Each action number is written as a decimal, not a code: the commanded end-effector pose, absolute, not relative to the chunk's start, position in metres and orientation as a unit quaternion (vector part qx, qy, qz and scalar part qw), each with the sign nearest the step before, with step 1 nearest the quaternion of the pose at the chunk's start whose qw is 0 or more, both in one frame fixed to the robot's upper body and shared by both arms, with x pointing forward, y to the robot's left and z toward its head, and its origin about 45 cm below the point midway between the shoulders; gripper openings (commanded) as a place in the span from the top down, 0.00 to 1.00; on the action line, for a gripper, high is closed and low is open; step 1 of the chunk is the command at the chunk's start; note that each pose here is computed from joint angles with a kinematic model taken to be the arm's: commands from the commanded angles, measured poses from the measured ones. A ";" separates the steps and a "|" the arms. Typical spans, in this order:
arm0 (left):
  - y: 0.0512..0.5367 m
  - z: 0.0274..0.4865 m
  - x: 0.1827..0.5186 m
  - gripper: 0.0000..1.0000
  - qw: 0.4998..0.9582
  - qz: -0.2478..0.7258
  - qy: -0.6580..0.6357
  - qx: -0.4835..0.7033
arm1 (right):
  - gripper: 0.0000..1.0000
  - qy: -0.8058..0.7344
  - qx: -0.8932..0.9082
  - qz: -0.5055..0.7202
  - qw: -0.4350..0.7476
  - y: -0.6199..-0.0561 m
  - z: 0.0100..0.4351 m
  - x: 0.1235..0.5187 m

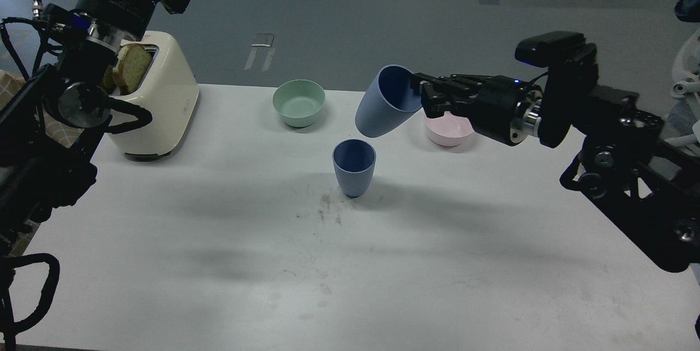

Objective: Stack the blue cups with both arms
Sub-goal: 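Lower the held cup into the centered blue cup and release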

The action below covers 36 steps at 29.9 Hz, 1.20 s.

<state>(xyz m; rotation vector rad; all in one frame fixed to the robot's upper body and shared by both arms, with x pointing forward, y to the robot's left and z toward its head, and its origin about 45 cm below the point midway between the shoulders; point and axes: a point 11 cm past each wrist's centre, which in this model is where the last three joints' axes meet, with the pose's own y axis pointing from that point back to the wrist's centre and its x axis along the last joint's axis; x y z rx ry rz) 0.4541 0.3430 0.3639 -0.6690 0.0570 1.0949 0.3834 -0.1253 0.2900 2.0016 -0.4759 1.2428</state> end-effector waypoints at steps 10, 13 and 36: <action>0.353 0.369 0.452 0.02 0.802 0.512 0.016 -0.307 | 1.00 -0.130 0.769 0.489 0.390 -0.092 0.261 0.385; 0.349 0.366 0.452 0.02 0.802 0.511 0.021 -0.308 | 1.00 -0.126 0.771 0.485 0.394 -0.093 0.255 0.384; 0.354 0.368 0.451 0.02 0.800 0.514 0.016 -0.308 | 0.59 -0.129 0.771 0.475 0.403 -0.098 0.249 0.387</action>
